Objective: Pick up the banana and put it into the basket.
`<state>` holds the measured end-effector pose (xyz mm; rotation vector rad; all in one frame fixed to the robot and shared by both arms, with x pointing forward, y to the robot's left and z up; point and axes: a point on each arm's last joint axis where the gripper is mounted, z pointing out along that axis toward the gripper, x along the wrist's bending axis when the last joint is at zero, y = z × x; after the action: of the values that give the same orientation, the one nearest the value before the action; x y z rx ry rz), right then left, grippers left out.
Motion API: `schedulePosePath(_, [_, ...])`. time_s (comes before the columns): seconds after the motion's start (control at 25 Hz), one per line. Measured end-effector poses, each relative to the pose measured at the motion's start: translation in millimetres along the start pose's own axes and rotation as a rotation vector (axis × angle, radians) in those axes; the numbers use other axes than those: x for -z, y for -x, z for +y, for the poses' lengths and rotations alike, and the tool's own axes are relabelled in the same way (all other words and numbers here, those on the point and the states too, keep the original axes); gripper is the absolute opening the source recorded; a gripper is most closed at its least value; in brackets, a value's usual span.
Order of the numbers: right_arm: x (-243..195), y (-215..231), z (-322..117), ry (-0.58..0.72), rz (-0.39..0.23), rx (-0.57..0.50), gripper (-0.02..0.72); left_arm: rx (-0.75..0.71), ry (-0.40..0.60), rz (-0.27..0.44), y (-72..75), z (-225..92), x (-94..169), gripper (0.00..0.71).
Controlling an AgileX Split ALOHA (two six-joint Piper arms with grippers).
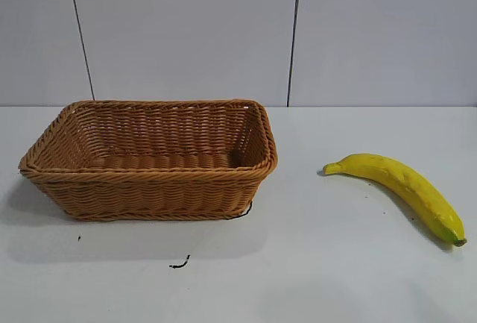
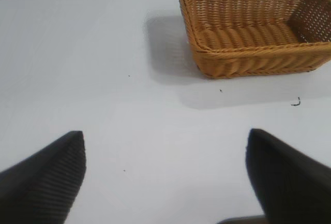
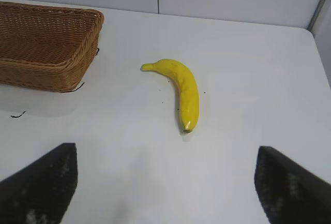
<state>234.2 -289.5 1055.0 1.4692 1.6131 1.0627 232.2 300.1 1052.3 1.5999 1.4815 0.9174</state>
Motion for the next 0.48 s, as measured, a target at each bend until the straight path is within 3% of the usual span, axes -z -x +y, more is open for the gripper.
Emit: schedulePosePath(0.48, [-0.5,0.1,1.2,-0.009,0.000,-0.001,0.635,0.000,0.000,0.000,0.0,0.0,0.0,0.635])
